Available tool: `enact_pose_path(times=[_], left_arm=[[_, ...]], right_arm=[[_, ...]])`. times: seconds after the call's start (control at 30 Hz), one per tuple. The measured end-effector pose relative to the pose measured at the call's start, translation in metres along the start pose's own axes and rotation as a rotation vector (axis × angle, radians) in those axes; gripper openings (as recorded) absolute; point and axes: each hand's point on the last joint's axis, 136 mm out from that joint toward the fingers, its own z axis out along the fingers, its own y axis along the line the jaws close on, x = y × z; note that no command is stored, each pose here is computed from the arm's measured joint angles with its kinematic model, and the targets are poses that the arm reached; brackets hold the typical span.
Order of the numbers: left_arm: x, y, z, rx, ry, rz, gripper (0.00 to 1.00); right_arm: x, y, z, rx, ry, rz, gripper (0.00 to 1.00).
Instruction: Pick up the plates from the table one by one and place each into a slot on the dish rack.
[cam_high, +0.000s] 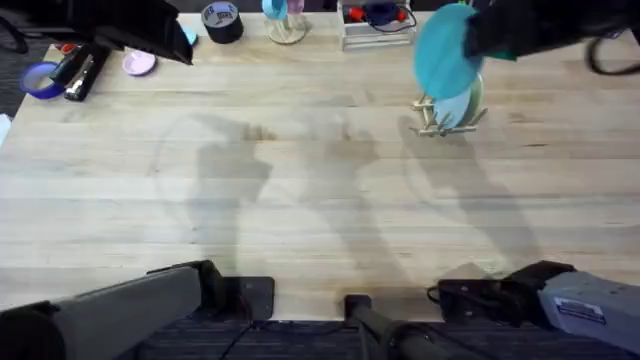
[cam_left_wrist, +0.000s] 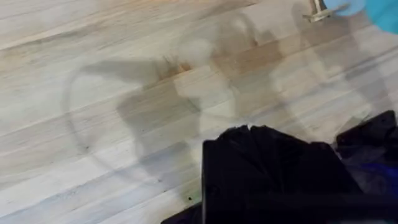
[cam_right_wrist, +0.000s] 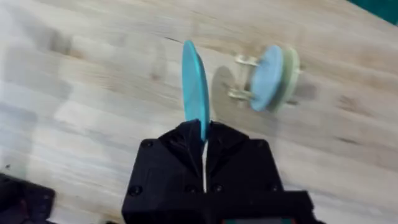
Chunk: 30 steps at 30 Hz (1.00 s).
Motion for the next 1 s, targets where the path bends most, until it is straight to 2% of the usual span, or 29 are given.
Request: enact_pose_path(times=[0.03,0.1,0.43,0.67,0.73,0.77,0.9,0.93,1.0], left_arm=[[0.002,-0.007,0.005,-0.014,0.033,0.037,0.040],[0.003,-0.010,0.008,-0.030,0.051,0.047,0.040],[0.009,-0.026,0.018,-0.102,0.126,0.134,0.041],[0.004,-0.030,0.022,-0.130,0.118,0.187,0.046],[0.003,-0.029,0.022,-0.136,0.117,0.186,0.173],[0.003,-0.029,0.022,-0.138,0.118,0.186,0.270],[0.003,-0.028,0.022,-0.141,0.118,0.185,0.885],[0.003,-0.028,0.022,-0.141,0.117,0.180,0.967],[0.002,-0.028,0.022,-0.142,0.113,0.182,0.992]], right_arm=[[0.016,-0.027,-0.021,0.081,0.002,0.042,0.030],[0.022,-0.036,-0.029,0.107,0.002,0.056,0.030],[0.035,-0.075,-0.066,0.245,-0.070,0.114,0.029],[0.038,-0.090,-0.074,0.302,-0.081,0.115,0.029],[0.038,-0.090,-0.074,0.303,-0.081,0.112,0.029],[0.038,-0.090,-0.074,0.303,-0.080,0.112,0.029],[0.038,-0.090,-0.074,0.306,-0.080,0.109,0.029],[0.038,-0.090,-0.074,0.306,-0.080,0.109,0.029],[0.038,-0.090,-0.074,0.306,-0.080,0.108,0.029]])
